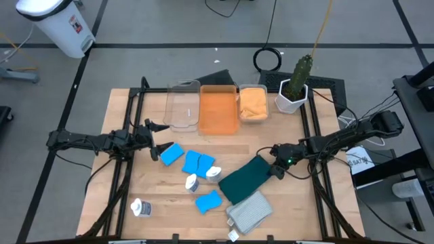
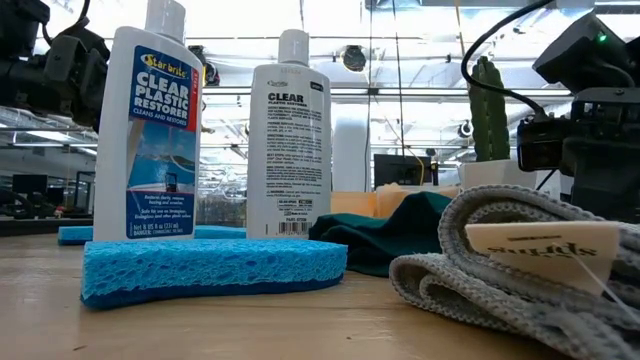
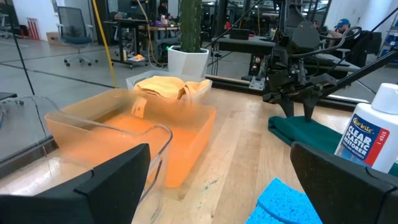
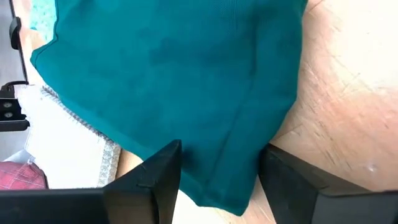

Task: Pick & Place Kitchen Items
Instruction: Put the blue microfiber cloth into the white bin

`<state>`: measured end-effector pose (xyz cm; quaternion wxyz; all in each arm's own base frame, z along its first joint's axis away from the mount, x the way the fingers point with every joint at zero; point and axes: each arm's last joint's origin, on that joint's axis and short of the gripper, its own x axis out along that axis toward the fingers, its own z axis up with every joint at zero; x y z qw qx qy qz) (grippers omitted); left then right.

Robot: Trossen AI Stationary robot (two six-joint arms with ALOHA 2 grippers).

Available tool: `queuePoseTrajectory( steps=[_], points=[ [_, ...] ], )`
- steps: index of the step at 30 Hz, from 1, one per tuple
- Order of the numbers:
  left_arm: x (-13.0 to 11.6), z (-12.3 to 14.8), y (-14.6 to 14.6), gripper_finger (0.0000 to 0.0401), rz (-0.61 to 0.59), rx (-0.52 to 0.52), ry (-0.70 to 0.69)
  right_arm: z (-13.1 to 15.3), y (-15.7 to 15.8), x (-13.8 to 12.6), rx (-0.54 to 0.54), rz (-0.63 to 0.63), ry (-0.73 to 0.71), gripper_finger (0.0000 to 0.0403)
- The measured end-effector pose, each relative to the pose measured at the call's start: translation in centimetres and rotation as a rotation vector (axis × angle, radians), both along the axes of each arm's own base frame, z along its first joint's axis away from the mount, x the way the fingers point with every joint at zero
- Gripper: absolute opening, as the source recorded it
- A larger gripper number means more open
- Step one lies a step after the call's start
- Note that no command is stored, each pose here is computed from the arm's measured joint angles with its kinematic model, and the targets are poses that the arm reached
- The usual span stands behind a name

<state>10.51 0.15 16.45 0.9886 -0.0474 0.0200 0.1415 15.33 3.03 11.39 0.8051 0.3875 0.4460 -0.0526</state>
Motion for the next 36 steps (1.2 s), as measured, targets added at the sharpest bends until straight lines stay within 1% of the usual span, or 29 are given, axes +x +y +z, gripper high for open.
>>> queuePoseTrajectory(
  steps=[15, 21, 26, 36],
  points=[
    [0.0, -0.01, 0.0, 0.0395, 0.0, 0.0, 0.001, -0.01, -0.05, 0.01, -0.021, -0.003, -0.005, 0.0169],
    [0.0, -0.01, 0.0, 0.0395, 0.0, 0.0, 0.0, 0.2, -0.02, 0.28, -0.032, 0.009, -0.047, 0.0154],
    [0.0, -0.01, 0.0, 0.0395, 0.0, 0.0, 0.0, 0.17, -0.04, 0.25, -0.047, 0.018, -0.048, 0.0122],
    [0.0, 0.0, 0.0, 0.0395, 0.0, 0.0, 0.0, 0.19, -0.1, 0.3, -0.094, 0.047, -0.068, 0.0042]
  ],
)
